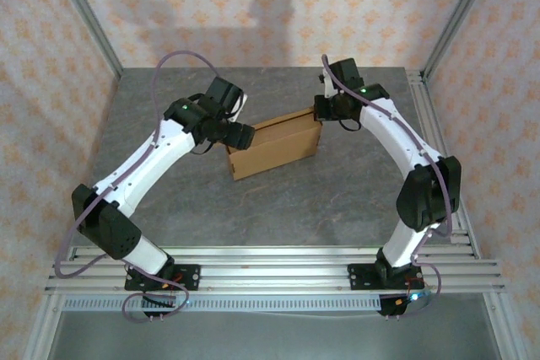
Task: Fold the paper box
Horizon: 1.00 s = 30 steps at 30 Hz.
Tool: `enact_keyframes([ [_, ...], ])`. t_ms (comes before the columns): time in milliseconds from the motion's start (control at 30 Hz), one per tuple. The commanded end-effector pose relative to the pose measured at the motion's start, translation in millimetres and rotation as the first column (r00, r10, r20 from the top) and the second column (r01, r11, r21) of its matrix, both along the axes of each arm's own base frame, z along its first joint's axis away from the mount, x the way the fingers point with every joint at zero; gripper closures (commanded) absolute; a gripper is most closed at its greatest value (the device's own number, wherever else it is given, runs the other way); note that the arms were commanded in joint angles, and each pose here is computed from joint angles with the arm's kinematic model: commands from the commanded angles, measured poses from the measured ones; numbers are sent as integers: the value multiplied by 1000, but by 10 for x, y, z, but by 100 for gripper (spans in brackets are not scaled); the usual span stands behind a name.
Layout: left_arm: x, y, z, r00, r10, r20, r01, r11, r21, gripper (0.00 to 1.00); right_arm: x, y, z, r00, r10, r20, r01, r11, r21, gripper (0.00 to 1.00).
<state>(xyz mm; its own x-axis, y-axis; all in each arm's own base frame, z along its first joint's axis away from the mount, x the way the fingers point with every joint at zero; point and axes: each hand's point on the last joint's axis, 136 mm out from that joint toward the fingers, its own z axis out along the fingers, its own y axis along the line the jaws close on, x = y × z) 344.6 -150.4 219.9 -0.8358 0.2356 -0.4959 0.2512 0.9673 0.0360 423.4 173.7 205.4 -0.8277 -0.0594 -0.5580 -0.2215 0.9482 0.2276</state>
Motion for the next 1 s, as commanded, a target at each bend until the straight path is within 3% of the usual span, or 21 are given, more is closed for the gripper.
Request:
enact_keyframes([
  [0, -85, 302, -9, 996, 84, -19, -84, 996, 33, 28, -110, -74, -185, 996, -22, -87, 18, 999, -51, 100],
  [633, -98, 281, -165, 993, 62, -103, -68, 996, -60, 79, -117, -79, -181, 995, -21, -98, 15, 998, -57, 100],
  [867, -92, 229, -259, 990, 42, -135, -52, 996, -72, 81, -117, -73, -171, 995, -15, -98, 10, 998, -57, 100],
  [967, -70, 234, -270, 990, 46, -137, -55, 996, -64, 70, -129, -75, -168, 995, -13, -101, 7, 998, -58, 100],
])
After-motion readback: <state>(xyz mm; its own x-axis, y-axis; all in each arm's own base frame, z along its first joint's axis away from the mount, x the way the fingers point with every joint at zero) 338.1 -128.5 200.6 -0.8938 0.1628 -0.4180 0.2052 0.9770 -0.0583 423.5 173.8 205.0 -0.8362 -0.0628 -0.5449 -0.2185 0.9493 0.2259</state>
